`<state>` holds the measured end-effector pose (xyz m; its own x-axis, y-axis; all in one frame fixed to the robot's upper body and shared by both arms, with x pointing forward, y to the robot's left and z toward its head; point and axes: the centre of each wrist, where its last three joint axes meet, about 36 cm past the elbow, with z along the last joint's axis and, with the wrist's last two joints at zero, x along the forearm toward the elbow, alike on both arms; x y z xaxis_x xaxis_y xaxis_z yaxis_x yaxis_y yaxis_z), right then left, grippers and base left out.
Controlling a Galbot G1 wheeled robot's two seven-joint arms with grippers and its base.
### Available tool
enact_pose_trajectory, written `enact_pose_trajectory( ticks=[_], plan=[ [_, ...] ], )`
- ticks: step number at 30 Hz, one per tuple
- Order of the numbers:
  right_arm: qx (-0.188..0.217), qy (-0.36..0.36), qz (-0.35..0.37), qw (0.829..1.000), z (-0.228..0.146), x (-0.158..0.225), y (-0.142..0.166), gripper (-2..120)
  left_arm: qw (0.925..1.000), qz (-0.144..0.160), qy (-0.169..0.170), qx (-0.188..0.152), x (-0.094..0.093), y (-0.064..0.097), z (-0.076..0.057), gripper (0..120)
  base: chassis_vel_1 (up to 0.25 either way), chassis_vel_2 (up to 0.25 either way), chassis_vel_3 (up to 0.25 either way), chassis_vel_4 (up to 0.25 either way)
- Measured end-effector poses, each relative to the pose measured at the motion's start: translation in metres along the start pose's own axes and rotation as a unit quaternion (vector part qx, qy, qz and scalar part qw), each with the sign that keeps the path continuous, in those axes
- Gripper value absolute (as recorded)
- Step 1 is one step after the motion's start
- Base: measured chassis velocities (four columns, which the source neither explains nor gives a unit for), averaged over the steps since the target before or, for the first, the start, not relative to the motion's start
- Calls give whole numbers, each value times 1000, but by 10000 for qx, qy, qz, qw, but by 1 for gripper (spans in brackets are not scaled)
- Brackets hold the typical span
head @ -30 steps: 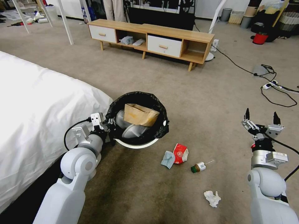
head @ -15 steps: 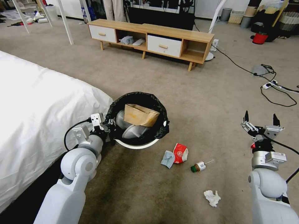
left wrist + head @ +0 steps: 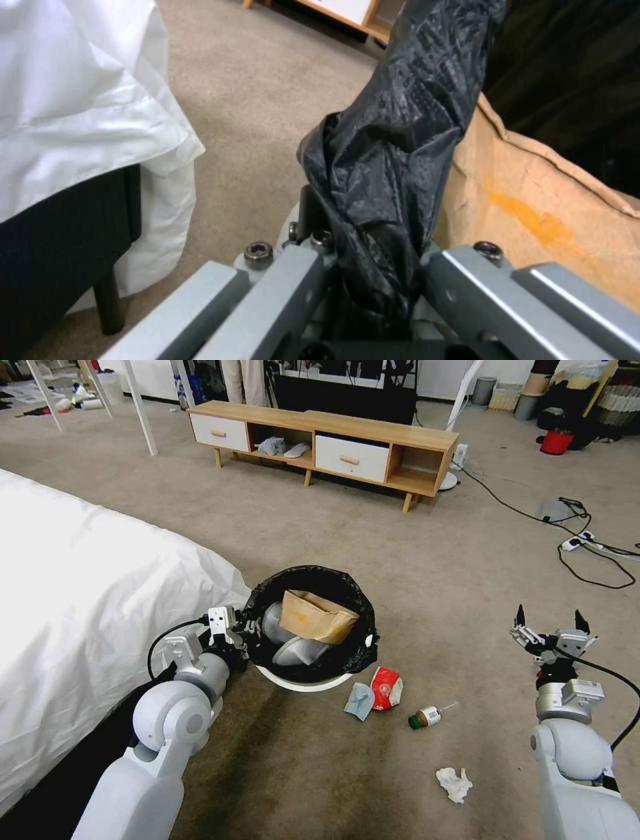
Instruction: Pick up the trash bin and place the garbage on the floor into it.
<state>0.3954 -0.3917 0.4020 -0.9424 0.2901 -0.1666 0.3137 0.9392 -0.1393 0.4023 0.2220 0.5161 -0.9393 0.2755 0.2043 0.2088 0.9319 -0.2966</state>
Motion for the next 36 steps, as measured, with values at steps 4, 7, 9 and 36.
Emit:
enact_pose_trajectory(
  ticks=[4,7,9,36],
  plan=[
    [32,152,-91,9998,0,0,0,100,10000,5,-14,-14,0,0,-1,2,0,0,0,0],
    [41,514,-254,9983,-2,0,-1,100,10000,1,-36,-29,0,1,-3,2,0,0,0,0],
    [58,928,-415,9948,-1,1,-2,100,10000,-3,-43,-32,0,1,-4,2,0,0,0,0],
    [909,3407,-1156,9286,35,42,-16,100,10000,77,-60,-4,5,-4,-3,2,0,0,0,0]
  ],
)
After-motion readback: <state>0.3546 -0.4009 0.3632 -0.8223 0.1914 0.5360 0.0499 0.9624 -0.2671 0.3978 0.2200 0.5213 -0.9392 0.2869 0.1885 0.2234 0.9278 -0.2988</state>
